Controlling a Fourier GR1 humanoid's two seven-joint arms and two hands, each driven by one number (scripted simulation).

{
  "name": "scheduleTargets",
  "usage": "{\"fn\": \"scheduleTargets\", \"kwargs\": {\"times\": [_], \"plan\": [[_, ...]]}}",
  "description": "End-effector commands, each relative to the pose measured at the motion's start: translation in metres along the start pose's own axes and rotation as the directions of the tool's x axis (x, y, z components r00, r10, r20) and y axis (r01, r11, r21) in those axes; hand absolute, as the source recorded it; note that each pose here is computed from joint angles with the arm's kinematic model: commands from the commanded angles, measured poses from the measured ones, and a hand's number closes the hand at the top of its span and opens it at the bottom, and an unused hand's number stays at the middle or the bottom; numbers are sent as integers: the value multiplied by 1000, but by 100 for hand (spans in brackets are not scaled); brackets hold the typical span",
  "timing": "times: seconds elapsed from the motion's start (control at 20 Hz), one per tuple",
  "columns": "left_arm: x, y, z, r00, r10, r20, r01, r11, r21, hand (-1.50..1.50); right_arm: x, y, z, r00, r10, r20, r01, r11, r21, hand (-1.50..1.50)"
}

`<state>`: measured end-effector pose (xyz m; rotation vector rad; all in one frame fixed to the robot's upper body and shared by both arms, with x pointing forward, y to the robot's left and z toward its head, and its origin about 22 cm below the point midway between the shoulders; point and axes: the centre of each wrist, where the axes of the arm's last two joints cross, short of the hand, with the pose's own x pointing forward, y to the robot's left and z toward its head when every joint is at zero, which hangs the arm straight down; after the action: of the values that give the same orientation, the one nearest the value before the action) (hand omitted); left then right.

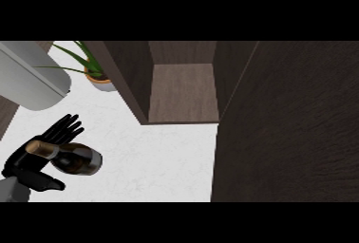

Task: Pick up the wine, place it into the cabinet and close the cabinet

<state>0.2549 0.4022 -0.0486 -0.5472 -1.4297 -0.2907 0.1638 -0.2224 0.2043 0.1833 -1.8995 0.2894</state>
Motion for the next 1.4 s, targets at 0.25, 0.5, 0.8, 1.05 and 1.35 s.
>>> {"fn": "scheduleTargets", "kwargs": {"times": [0.25, 0.5, 0.8, 1.05, 1.35], "plan": [[-9, 3, -8, 997, 52, 51, -46, 993, -112, -150, 26, 9, 28, 996, -48, 71, 45, 998, 52, -150], [-35, -12, 2, 994, 94, 54, -87, 989, -116, -150, 24, 8, 33, 997, -39, 65, 36, 998, 45, -150], [-41, -12, -17, 992, 108, 65, -101, 989, -106, -150, 19, 10, 10, 997, -47, 58, 44, 998, 53, -150], [-54, -23, -14, 981, 179, 76, -166, 974, -156, 150, 17, 4, 12, 998, -40, 55, 38, 999, 38, -150], [-38, -20, -27, 989, 131, 62, -112, 963, -246, 150, 15, 1, 9, 998, -35, 49, 33, 999, 36, -150]]}}
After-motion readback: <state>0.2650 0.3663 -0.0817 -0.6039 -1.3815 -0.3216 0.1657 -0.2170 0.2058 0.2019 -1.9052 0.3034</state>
